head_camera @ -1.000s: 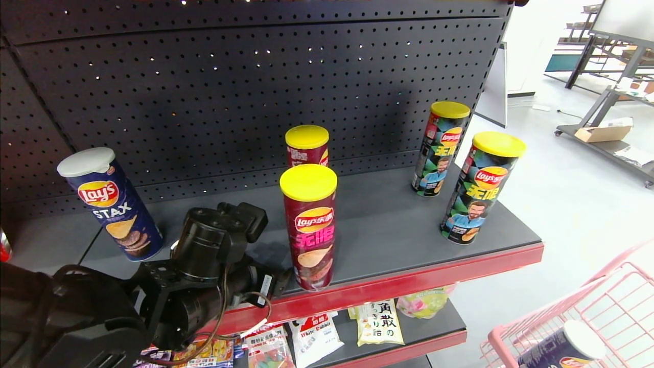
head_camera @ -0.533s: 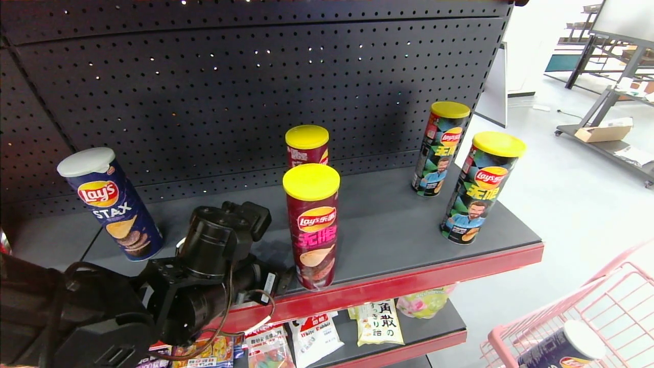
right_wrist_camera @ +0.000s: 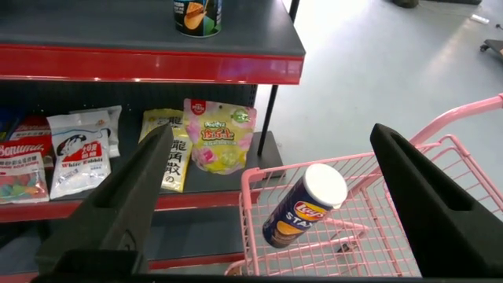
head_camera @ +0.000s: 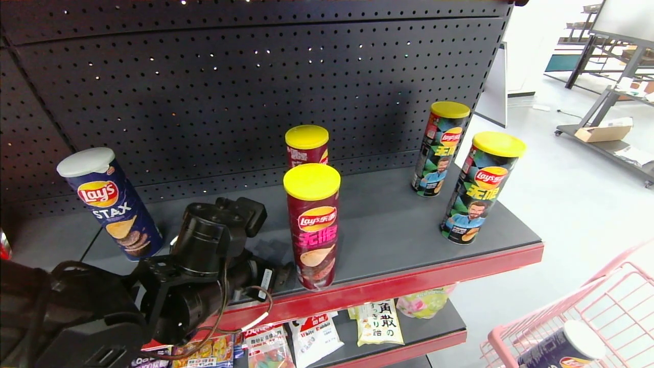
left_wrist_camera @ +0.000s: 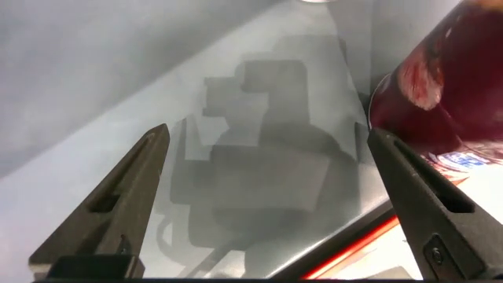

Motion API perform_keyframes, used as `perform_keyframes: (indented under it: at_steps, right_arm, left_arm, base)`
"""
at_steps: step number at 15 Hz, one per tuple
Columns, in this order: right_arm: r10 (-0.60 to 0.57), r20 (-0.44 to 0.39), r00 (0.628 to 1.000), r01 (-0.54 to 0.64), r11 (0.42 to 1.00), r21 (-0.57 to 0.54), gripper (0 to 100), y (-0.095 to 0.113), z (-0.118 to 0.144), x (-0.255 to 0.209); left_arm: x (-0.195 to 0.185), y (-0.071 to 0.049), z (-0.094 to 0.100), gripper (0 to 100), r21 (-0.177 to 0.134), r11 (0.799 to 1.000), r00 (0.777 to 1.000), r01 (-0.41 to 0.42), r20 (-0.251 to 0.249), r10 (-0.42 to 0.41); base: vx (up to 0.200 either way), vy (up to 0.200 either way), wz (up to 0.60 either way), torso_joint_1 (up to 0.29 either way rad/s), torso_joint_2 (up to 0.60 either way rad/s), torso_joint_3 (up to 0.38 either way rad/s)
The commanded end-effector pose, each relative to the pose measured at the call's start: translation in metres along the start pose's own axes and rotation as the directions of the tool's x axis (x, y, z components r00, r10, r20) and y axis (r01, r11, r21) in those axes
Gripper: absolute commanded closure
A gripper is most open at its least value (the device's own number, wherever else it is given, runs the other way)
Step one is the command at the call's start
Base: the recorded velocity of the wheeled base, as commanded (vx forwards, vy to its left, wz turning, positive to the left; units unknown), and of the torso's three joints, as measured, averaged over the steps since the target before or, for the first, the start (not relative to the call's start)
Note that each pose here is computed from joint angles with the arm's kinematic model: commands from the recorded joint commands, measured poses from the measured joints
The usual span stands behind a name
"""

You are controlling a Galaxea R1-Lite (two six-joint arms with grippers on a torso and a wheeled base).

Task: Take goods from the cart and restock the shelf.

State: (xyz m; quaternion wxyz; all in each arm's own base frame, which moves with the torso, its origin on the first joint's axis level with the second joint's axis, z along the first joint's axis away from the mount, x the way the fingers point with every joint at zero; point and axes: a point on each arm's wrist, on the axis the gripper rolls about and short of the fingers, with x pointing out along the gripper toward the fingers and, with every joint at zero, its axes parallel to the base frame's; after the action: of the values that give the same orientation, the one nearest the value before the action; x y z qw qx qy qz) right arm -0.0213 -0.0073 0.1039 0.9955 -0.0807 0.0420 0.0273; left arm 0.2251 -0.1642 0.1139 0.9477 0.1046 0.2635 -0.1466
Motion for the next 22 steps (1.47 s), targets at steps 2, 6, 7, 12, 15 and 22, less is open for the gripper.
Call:
perform_keyframes:
  at_steps: [2, 6, 7, 12, 15, 22]
  right_arm:
    - [0.051, -0.040, 0.998, -0.052, 0.999, -0.014, 0, 0.000, 0.006, 0.006]
    - [0.064, -0.140, 0.988, -0.068, 0.997, -0.025, 0, 0.001, 0.025, 0.030]
    - [0.055, -0.193, 0.980, -0.059, 0.998, -0.014, 0, 0.002, 0.031, 0.042]
    - [0.009, -0.272, 0.962, -0.011, 1.000, -0.008, 0, 0.001, 0.039, 0.056]
    - [0.007, -0.273, 0.962, -0.009, 1.000, -0.005, 0, 0.001, 0.037, 0.056]
    - [-0.036, -0.259, 0.965, 0.039, 0.999, 0.006, 0, 0.000, 0.033, 0.054]
  left_arm:
    - [-0.049, 0.021, 0.008, 0, -0.055, 0.998, 0.994, -0.008, 0.111, 0.014]
    - [-0.131, 0.049, -0.001, 0, -0.053, 0.999, 0.991, -0.010, 0.132, 0.017]
    - [-0.169, 0.063, -0.015, 0, -0.049, 0.999, 0.994, -0.019, 0.107, 0.024]
    - [-0.256, 0.093, -0.066, 0, -0.088, 0.995, 0.993, -0.036, 0.107, 0.046]
    - [-0.259, 0.094, -0.078, 0, -0.110, 0.993, 0.990, -0.050, 0.129, 0.064]
    - [-0.262, 0.095, -0.106, 0, -0.045, 0.997, 0.985, -0.055, 0.162, 0.061]
  base:
    - [0.000, 0.000, 0.00, 0.000, 0.00, 0.000]
    - [0.000, 0.000, 0.00, 0.000, 0.00, 0.000]
    - [0.000, 0.000, 0.00, 0.000, 0.00, 0.000]
    - [0.000, 0.000, 0.00, 0.000, 0.00, 0.000]
    - [0.000, 0.000, 0.00, 0.000, 0.00, 0.000]
    - [0.000, 0.000, 0.00, 0.000, 0.00, 0.000]
